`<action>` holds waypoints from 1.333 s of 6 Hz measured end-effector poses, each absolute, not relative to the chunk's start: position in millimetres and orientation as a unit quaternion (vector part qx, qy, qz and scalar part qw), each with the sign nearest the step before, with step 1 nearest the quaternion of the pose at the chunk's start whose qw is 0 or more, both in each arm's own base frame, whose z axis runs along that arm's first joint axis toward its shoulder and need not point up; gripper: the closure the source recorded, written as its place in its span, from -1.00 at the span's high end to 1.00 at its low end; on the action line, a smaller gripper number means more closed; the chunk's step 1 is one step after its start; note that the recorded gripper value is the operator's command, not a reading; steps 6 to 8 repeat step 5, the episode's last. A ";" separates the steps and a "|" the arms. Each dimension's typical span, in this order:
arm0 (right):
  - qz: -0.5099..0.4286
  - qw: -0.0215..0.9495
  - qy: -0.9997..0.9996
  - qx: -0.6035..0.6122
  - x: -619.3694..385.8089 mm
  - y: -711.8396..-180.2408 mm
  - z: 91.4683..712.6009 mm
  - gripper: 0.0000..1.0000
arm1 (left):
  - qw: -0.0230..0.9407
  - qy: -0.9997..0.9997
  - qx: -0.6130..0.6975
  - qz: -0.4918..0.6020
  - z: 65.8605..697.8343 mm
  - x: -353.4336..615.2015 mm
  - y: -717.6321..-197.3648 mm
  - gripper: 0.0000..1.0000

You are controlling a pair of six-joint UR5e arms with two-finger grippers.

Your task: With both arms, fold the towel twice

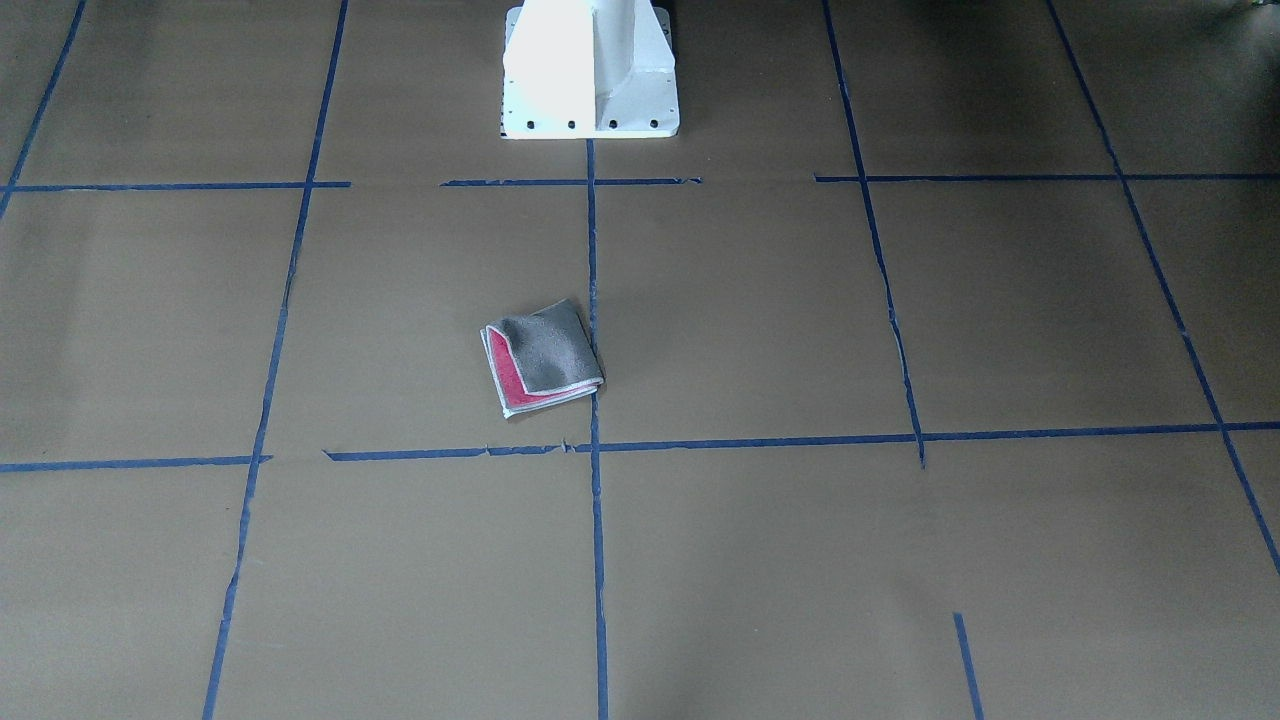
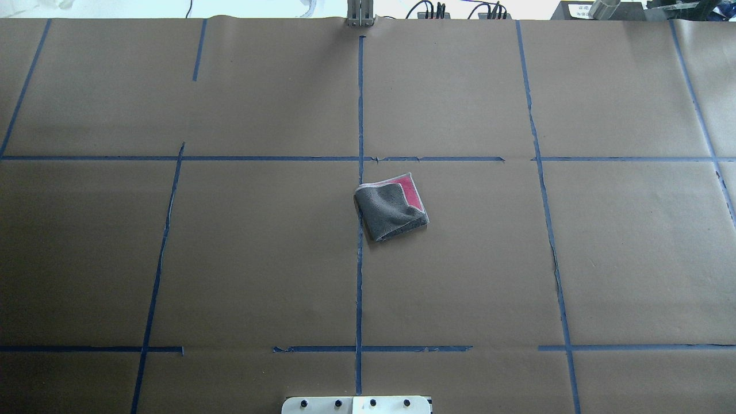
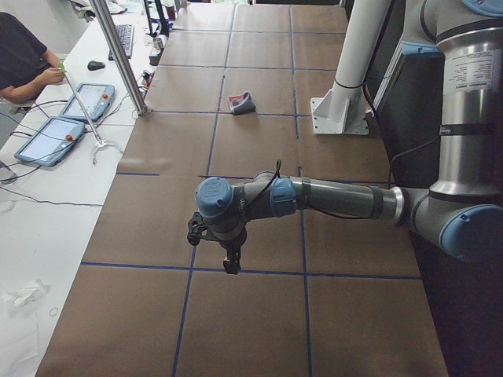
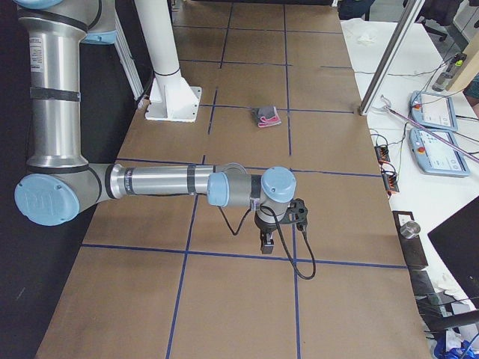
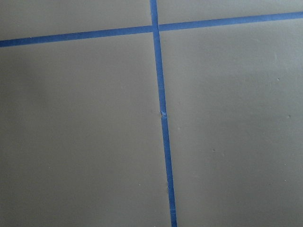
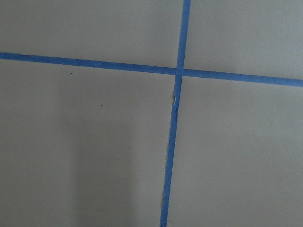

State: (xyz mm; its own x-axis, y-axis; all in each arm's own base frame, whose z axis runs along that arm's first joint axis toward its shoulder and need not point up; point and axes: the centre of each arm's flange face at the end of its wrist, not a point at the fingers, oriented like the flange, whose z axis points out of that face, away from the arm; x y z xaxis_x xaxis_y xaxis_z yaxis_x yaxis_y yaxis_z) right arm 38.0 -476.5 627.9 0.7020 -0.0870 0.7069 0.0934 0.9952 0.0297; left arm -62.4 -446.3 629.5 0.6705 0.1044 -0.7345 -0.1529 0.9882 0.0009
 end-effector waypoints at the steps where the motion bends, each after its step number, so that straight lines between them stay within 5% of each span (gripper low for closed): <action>1: -0.043 0.923 -0.383 -0.011 33.4 -480.9 617.5 1.00 | 0.913 0.400 -0.031 0.071 629.9 -62.1 -446.2 1.00; 8: -0.020 0.924 -0.381 -0.026 29.5 -475.5 616.7 1.00 | 0.913 0.400 -0.019 0.076 617.4 -62.0 -446.6 1.00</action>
